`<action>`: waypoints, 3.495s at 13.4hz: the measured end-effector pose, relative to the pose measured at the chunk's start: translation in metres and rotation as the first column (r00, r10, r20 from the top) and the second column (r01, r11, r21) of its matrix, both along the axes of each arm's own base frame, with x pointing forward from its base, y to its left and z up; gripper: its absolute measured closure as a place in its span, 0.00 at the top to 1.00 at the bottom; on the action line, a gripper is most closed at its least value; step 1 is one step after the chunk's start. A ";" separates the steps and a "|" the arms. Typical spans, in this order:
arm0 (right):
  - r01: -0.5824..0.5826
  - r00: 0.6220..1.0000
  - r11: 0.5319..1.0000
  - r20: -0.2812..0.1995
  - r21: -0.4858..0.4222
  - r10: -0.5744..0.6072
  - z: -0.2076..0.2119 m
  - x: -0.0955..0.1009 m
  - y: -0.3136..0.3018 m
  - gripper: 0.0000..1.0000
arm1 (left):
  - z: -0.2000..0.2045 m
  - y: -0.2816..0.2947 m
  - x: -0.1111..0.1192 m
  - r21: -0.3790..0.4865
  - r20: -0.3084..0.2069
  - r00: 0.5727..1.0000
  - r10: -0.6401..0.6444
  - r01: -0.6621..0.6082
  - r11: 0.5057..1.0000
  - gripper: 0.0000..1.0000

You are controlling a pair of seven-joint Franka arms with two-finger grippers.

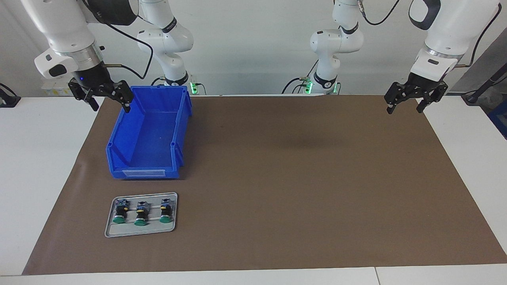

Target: Place and press button with both arms

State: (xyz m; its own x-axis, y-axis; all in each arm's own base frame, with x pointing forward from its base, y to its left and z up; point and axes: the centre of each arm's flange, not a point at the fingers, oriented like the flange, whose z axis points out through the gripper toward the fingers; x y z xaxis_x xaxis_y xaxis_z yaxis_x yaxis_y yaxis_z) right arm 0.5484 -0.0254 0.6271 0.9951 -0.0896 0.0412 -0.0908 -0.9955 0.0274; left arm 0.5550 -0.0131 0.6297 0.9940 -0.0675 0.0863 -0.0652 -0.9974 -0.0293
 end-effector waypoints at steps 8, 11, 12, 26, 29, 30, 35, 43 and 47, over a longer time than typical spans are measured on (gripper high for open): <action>-0.002 1.000 1.000 0.001 0.000 0.002 0.001 -0.002 0.001 1.00 | 0.000 -0.001 0.000 0.000 -0.001 1.000 -0.001 0.001 1.000 1.00; -0.002 1.000 1.000 0.000 0.001 0.002 0.000 -0.002 0.001 1.00 | 0.000 0.005 0.000 0.000 -0.002 1.000 0.009 -0.009 1.000 1.00; -0.002 1.000 1.000 0.000 0.001 0.002 0.000 -0.002 0.001 1.00 | 0.000 0.006 0.000 0.000 -0.002 1.000 0.011 -0.011 1.000 1.00; -0.046 0.991 0.999 0.123 -0.025 0.049 -0.062 0.075 -0.004 1.00 | -0.001 0.000 -0.001 -0.057 -0.010 0.995 0.096 -0.097 0.994 1.00; -0.076 0.986 0.996 0.149 -0.043 0.081 -0.122 0.124 -0.010 1.00 | -0.004 0.000 -0.002 -0.056 -0.022 0.995 0.092 -0.093 0.994 1.00; -0.082 0.984 0.995 0.155 -0.049 0.089 -0.153 0.142 -0.008 1.00 | -0.006 0.000 -0.003 -0.055 -0.029 0.995 0.092 -0.093 0.994 1.00; -0.073 0.983 0.997 0.168 -0.019 0.075 -0.266 0.184 -0.002 1.00 | -0.015 0.000 -0.014 -0.048 -0.087 0.992 0.090 -0.095 0.994 1.00; -0.150 0.985 0.989 0.089 -0.018 0.151 -0.315 0.167 -0.005 0.81 | -0.018 0.002 -0.021 -0.046 -0.113 0.989 0.092 -0.097 0.994 1.00; -0.157 0.983 0.987 0.099 -0.020 0.158 -0.318 0.166 0.000 0.70 | -0.018 0.002 -0.022 -0.046 -0.113 0.989 0.093 -0.098 0.994 1.00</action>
